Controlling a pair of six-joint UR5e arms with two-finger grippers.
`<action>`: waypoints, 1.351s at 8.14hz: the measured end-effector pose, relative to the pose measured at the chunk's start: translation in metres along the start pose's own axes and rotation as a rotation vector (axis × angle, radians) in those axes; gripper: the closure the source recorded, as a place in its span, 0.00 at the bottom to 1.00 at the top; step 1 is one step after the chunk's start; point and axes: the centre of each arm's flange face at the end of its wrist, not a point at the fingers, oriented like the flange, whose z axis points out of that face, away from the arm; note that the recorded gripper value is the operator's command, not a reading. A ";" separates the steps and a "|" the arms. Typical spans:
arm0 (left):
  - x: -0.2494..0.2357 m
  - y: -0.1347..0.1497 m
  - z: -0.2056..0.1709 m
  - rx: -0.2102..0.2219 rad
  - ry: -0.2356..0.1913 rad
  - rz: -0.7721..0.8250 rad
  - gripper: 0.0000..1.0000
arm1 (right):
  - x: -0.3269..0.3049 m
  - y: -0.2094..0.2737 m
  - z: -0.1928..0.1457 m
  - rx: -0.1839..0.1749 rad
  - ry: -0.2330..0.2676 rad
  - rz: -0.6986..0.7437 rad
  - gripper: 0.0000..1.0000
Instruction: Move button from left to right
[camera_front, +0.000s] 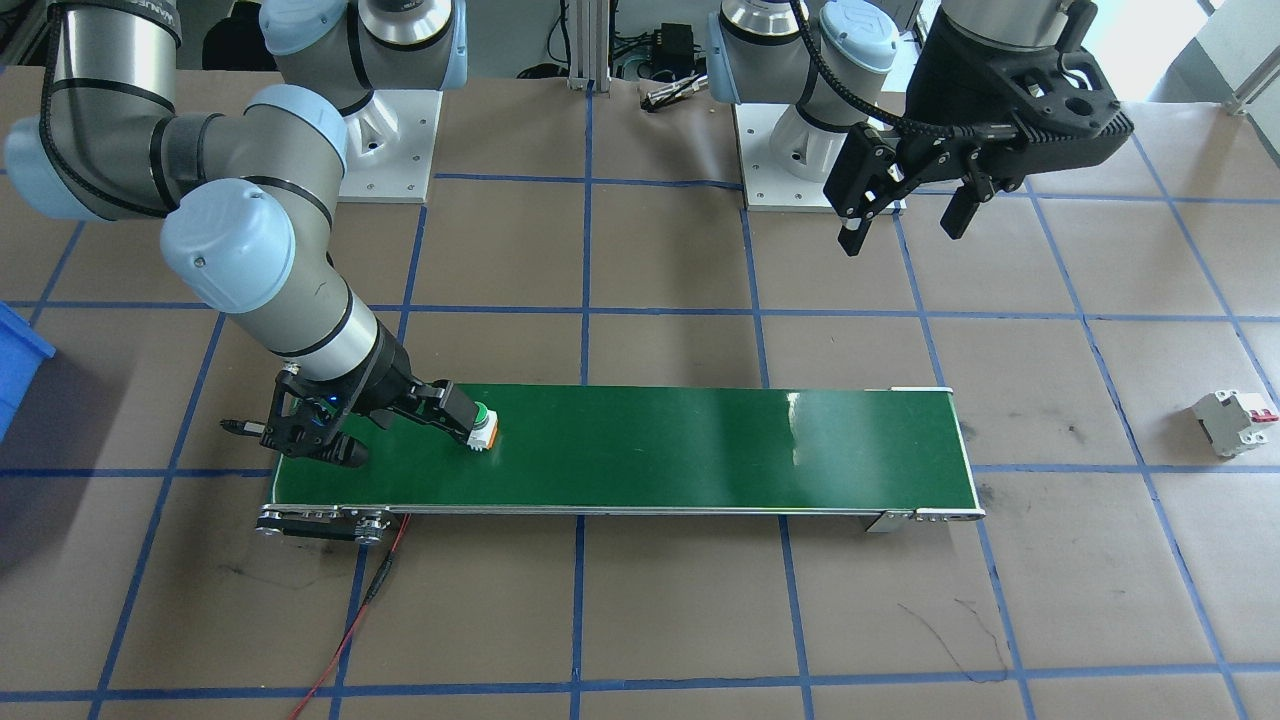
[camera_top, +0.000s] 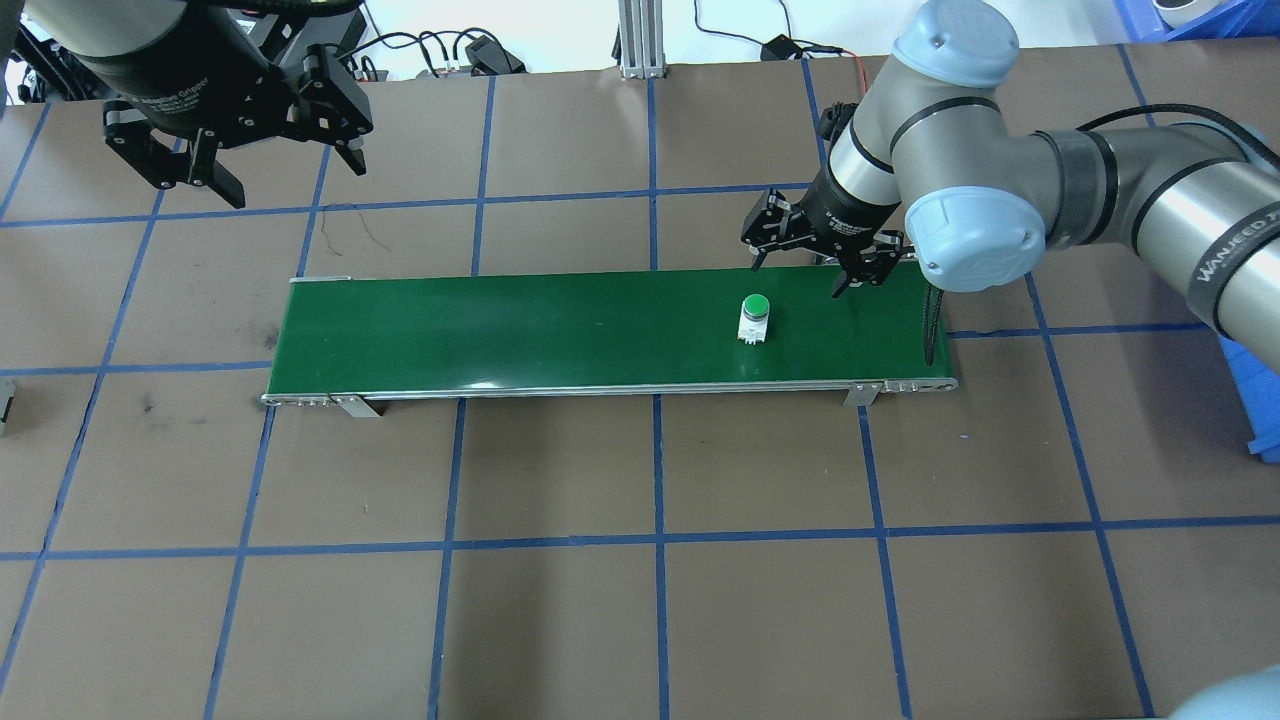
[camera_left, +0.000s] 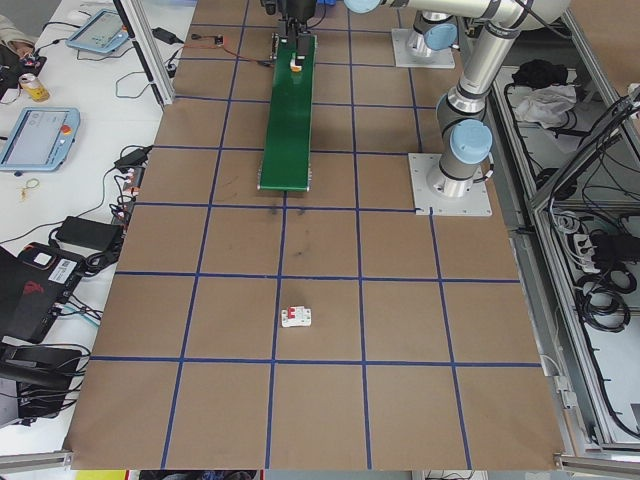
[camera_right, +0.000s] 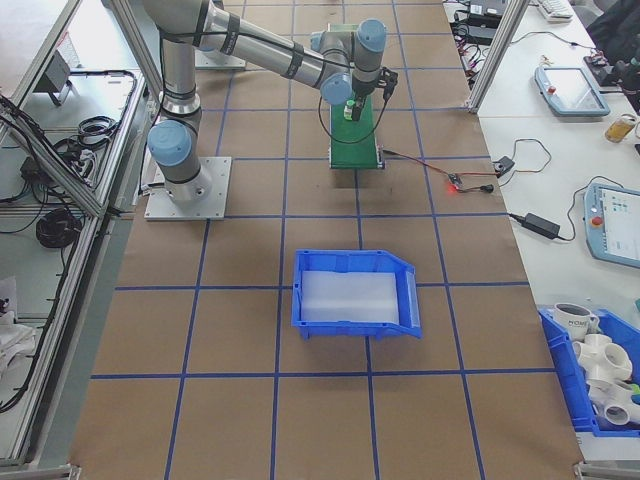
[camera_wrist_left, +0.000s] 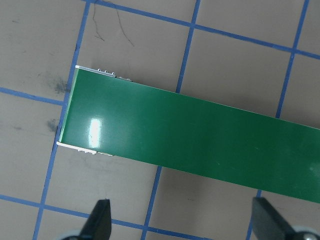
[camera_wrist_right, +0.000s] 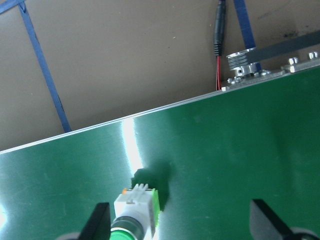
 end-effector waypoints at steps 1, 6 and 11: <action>0.000 0.000 0.000 0.000 0.000 0.001 0.00 | -0.003 0.001 0.005 -0.003 0.002 -0.001 0.05; 0.000 0.001 0.001 0.000 -0.001 0.004 0.00 | 0.015 -0.004 0.042 -0.053 0.169 -0.055 0.94; 0.000 0.001 0.001 -0.003 -0.002 0.004 0.00 | 0.042 -0.032 -0.017 0.006 0.288 -0.255 0.94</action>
